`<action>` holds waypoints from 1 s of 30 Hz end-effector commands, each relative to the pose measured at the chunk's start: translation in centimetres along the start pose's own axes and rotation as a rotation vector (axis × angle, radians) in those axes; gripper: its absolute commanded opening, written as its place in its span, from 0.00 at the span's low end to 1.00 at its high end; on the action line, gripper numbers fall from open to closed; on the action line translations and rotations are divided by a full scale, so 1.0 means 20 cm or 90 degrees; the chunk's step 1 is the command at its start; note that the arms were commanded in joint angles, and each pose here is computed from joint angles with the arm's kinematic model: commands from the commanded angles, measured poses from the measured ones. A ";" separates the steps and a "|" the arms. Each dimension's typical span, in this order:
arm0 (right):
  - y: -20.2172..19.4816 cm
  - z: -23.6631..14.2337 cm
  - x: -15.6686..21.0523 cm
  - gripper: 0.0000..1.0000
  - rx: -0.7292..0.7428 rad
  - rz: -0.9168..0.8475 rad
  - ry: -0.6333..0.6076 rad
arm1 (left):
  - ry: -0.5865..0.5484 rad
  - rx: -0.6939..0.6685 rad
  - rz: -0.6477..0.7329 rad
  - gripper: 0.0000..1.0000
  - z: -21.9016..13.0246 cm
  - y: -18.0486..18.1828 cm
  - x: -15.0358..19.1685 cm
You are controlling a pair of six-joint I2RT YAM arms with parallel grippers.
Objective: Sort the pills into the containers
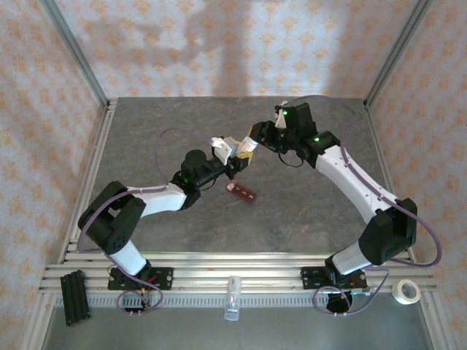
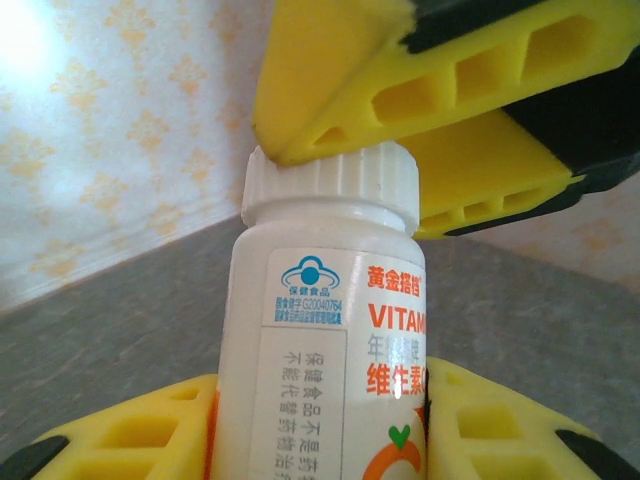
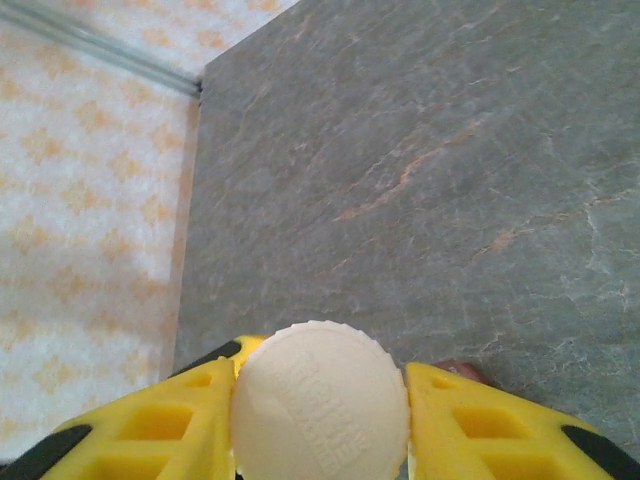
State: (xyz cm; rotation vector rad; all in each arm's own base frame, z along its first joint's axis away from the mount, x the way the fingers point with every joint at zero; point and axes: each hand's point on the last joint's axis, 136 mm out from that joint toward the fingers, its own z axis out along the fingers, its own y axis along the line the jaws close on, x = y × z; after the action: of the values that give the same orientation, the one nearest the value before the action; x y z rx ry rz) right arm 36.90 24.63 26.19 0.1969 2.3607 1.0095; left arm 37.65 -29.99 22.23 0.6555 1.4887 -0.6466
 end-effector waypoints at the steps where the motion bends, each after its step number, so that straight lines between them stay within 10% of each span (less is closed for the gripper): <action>1: -0.07 0.03 0.06 0.40 0.045 0.062 -0.010 | -0.134 -0.047 0.087 0.00 -0.04 0.01 -0.36; 16: 0.10 -0.25 -0.24 0.77 0.032 0.002 -0.076 | -0.119 -0.048 0.045 0.00 -0.02 0.06 -0.26; 30: 0.22 -0.31 -0.14 0.78 -0.116 -0.252 0.016 | -0.134 0.136 -0.072 0.00 -0.02 0.00 -0.32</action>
State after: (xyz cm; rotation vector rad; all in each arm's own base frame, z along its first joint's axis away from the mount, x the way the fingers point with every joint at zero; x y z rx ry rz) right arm 37.38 21.63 32.33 -0.1328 2.2685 0.9458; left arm 38.42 -28.84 26.13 0.6099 1.3670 -0.8273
